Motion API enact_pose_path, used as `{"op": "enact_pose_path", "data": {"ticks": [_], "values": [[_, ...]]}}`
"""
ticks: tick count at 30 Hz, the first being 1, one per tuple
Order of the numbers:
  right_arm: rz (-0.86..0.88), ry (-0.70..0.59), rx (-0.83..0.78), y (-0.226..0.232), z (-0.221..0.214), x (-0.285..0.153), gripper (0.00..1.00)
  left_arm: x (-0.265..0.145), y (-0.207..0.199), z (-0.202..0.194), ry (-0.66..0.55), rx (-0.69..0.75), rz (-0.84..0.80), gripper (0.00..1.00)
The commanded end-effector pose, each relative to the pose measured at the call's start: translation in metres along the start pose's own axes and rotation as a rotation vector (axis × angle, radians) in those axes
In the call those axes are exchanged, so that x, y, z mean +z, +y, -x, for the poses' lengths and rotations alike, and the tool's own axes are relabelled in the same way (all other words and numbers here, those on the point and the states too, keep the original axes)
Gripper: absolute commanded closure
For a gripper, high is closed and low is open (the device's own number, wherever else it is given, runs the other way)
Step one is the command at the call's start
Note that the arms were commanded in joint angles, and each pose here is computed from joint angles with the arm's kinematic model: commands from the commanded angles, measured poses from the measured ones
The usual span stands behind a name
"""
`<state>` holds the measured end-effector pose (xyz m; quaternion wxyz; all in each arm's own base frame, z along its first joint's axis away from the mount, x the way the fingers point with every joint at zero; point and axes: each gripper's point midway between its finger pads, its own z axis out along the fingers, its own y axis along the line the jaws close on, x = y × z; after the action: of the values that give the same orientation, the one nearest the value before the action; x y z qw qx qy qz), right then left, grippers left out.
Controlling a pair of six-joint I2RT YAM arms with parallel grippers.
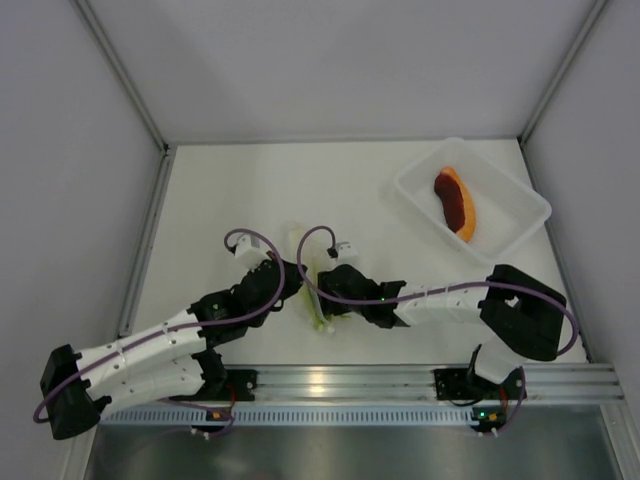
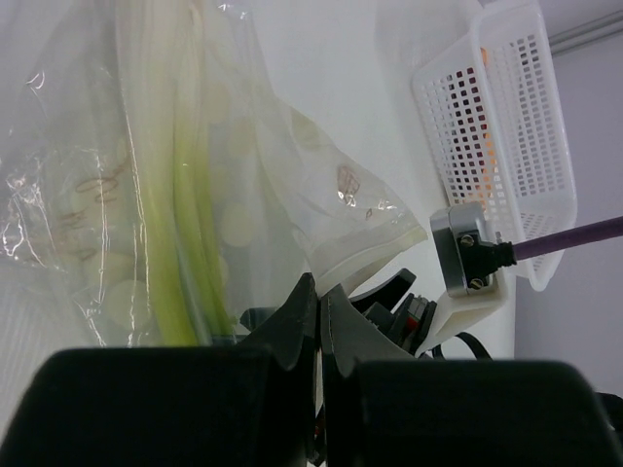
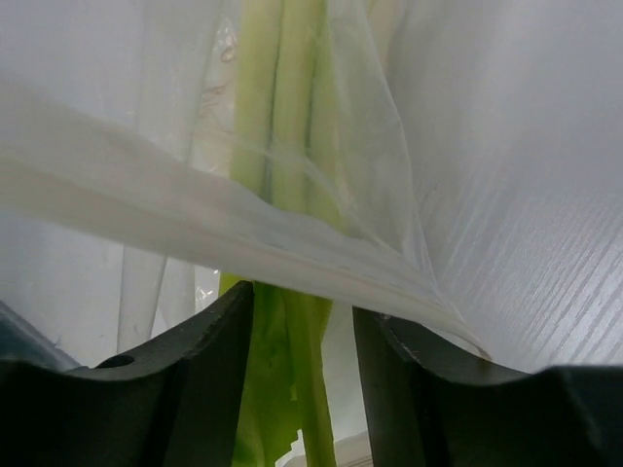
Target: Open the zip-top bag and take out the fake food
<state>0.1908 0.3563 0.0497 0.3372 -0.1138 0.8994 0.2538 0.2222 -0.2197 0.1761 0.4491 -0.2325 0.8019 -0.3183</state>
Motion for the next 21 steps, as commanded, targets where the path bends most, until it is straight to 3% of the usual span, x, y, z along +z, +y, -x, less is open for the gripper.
{"op": "enact_pose_path", "data": {"ticks": [1,6,14,16,21], "values": [[0.127,-0.128,0.037,0.047,0.04,-0.018,0.52,-0.006,-0.021,0.02,-0.058,-0.035,-0.054,1.0],[0.105,-0.172,0.091,0.048,0.042,-0.008,0.5,-0.006,-0.027,0.019,-0.047,-0.069,-0.065,1.0],[-0.004,-0.056,0.053,0.031,0.002,0.037,0.53,-0.013,-0.036,0.026,-0.057,-0.095,-0.093,1.0],[-0.03,-0.047,0.053,0.021,-0.004,0.038,0.55,-0.017,-0.039,0.032,-0.072,-0.097,-0.107,1.0],[-0.088,-0.08,0.027,0.003,0.002,0.026,0.76,-0.021,-0.026,0.039,-0.101,-0.043,-0.072,1.0]]}}
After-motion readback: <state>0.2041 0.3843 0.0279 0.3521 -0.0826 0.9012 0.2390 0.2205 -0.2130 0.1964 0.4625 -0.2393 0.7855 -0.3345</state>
